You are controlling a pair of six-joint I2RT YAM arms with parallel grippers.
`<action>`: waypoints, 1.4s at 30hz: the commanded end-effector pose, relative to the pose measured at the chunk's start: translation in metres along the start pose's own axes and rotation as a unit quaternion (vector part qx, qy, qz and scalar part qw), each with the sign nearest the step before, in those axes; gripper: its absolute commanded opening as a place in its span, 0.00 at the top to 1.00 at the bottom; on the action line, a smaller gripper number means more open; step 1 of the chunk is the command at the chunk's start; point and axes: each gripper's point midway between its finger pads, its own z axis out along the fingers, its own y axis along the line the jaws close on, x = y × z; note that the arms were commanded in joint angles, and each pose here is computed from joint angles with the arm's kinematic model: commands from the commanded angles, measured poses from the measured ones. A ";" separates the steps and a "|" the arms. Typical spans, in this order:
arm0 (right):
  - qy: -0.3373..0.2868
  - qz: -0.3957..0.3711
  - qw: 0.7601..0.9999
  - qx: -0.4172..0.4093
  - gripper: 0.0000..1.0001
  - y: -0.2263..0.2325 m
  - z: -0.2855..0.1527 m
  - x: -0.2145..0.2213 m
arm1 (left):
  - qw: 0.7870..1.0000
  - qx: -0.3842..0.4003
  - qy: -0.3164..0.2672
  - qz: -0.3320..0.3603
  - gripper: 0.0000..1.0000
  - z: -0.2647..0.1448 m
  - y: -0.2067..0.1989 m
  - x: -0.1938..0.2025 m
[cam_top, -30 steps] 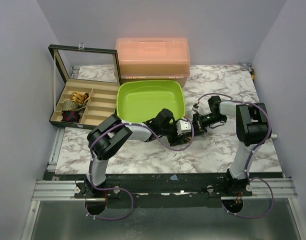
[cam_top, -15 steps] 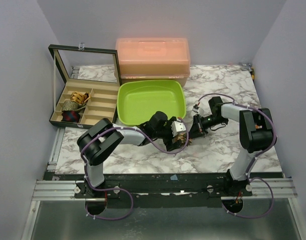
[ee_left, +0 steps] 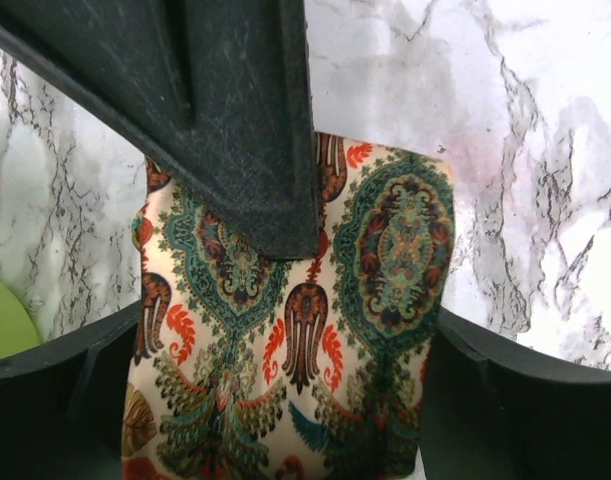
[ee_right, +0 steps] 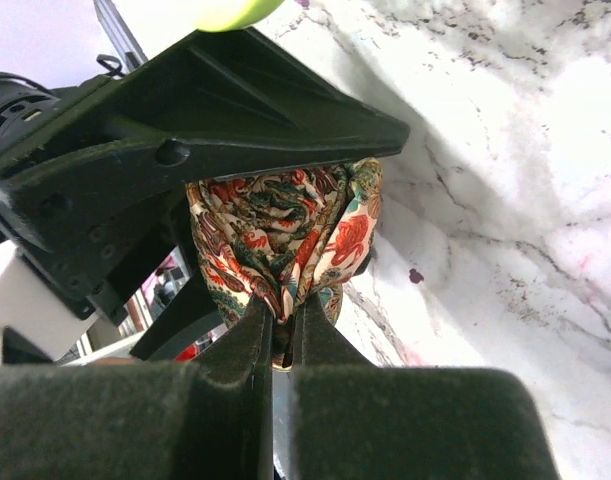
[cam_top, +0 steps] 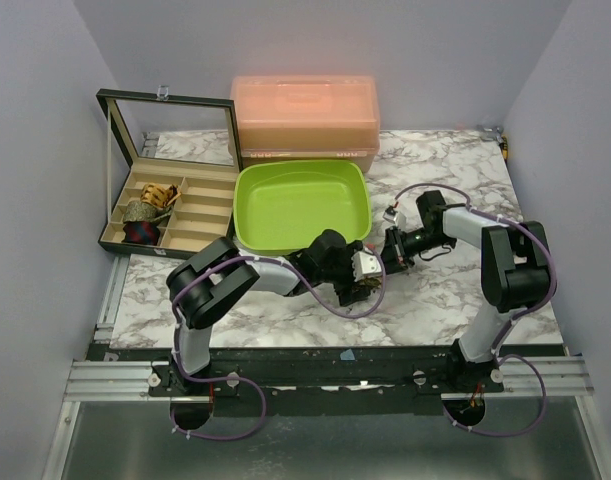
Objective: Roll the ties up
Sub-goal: Pick up the tie at the center of the board, then place the tie in the storage box.
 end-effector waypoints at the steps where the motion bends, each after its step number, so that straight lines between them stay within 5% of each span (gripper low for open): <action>1: -0.009 -0.038 0.999 -0.026 1.00 0.025 -0.010 -0.003 | 1.000 -0.001 -0.006 -0.002 0.76 -0.009 0.000 -0.022; 3: -0.009 -0.041 0.999 -0.023 1.00 0.027 -0.012 -0.001 | 1.000 0.004 -0.013 -0.001 0.67 -0.015 -0.002 -0.034; 6: -0.014 -0.045 0.999 -0.020 1.00 0.034 -0.017 -0.003 | 1.000 0.003 -0.009 -0.020 0.08 -0.028 -0.003 -0.050; 7: -0.014 -0.042 0.999 -0.019 1.00 0.036 -0.018 -0.004 | 0.999 -0.002 0.004 -0.034 0.02 -0.033 -0.002 -0.051; 17: -0.067 -0.083 0.994 -0.029 1.00 0.085 -0.058 -0.032 | 0.997 -0.064 -0.004 -0.047 0.02 -0.125 0.009 -0.093; 22: -0.124 -0.087 0.987 -0.048 1.00 0.115 -0.075 -0.071 | 0.987 -0.066 0.012 -0.145 0.02 -0.189 0.028 -0.104; 30: -0.190 -0.083 0.971 -0.118 1.00 0.156 -0.086 -0.126 | 0.933 -0.043 -0.080 -0.349 0.02 -0.270 0.082 -0.175; 34: -0.194 -0.114 0.962 -0.153 1.00 0.182 -0.080 -0.133 | 0.882 0.000 -0.104 -0.459 0.02 -0.275 0.087 -0.182; 42: -0.158 -0.149 0.957 -0.192 1.00 0.215 -0.055 -0.121 | 0.853 0.049 -0.129 -0.503 0.02 -0.272 0.071 -0.186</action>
